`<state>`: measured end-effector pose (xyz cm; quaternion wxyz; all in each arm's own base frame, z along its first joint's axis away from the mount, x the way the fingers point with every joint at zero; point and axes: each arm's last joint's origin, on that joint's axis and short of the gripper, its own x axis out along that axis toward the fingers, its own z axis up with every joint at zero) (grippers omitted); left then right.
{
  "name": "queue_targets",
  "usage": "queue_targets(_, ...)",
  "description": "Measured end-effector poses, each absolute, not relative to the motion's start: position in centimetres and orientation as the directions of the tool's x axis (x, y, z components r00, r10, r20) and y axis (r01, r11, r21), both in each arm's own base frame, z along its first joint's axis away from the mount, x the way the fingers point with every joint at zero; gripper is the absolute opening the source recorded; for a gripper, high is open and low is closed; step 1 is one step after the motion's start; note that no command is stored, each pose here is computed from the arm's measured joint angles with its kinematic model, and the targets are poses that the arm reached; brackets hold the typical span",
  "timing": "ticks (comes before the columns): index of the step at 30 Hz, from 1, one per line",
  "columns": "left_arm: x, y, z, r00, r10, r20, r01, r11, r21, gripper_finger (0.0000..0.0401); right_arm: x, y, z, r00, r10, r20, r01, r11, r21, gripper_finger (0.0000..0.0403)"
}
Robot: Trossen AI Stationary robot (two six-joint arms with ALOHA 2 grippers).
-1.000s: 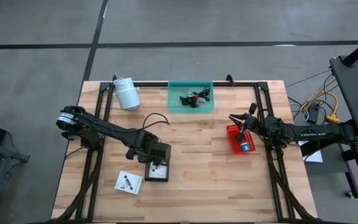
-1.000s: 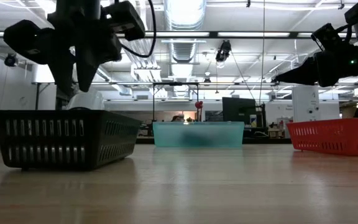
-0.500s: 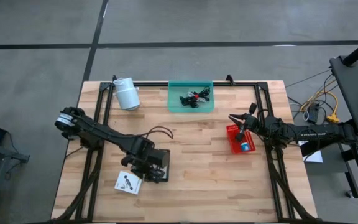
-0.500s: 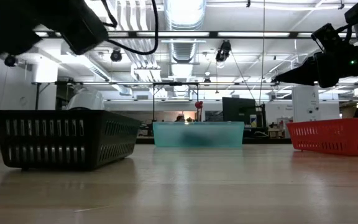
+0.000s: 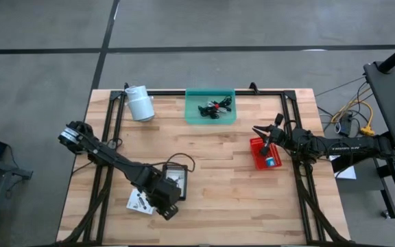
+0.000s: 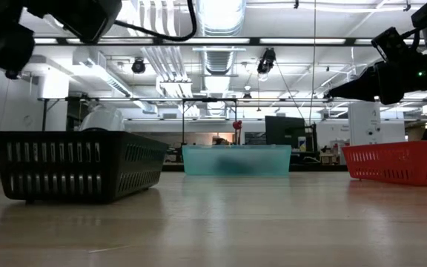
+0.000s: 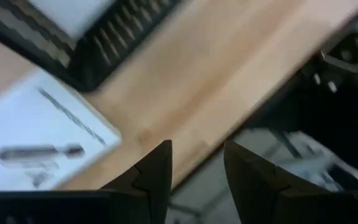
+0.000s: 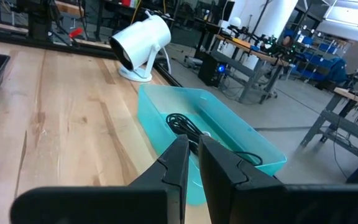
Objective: Pick and place items into bin
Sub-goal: Put the card reader box into the black bin
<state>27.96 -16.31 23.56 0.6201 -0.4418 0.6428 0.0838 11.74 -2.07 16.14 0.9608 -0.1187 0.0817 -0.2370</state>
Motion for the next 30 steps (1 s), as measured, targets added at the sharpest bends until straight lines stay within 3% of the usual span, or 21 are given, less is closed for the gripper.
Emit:
queue_targets(7,28.2,-16.4,23.6,0.252,-0.368,-0.895,-0.579,0.684,-0.444,0.0128,11.7,-2.1,16.3,0.876,-0.475,-0.090,0.439,0.859,-0.262,0.0027)
queue_targets(18,27.6,-17.1,23.5,0.252,-0.332,-0.909,-0.440,0.797,-0.413,0.0126,11.8,-2.1,17.1,0.880,-0.475,-0.007,0.462,0.859,-0.219,0.0027)
queue_targets(30,25.0,-20.1,23.5,0.187,-0.312,-0.931,-0.360,0.860,-0.361,0.0072,11.8,-2.1,17.6,0.879,-0.475,0.043,0.474,0.859,-0.192,0.0027)
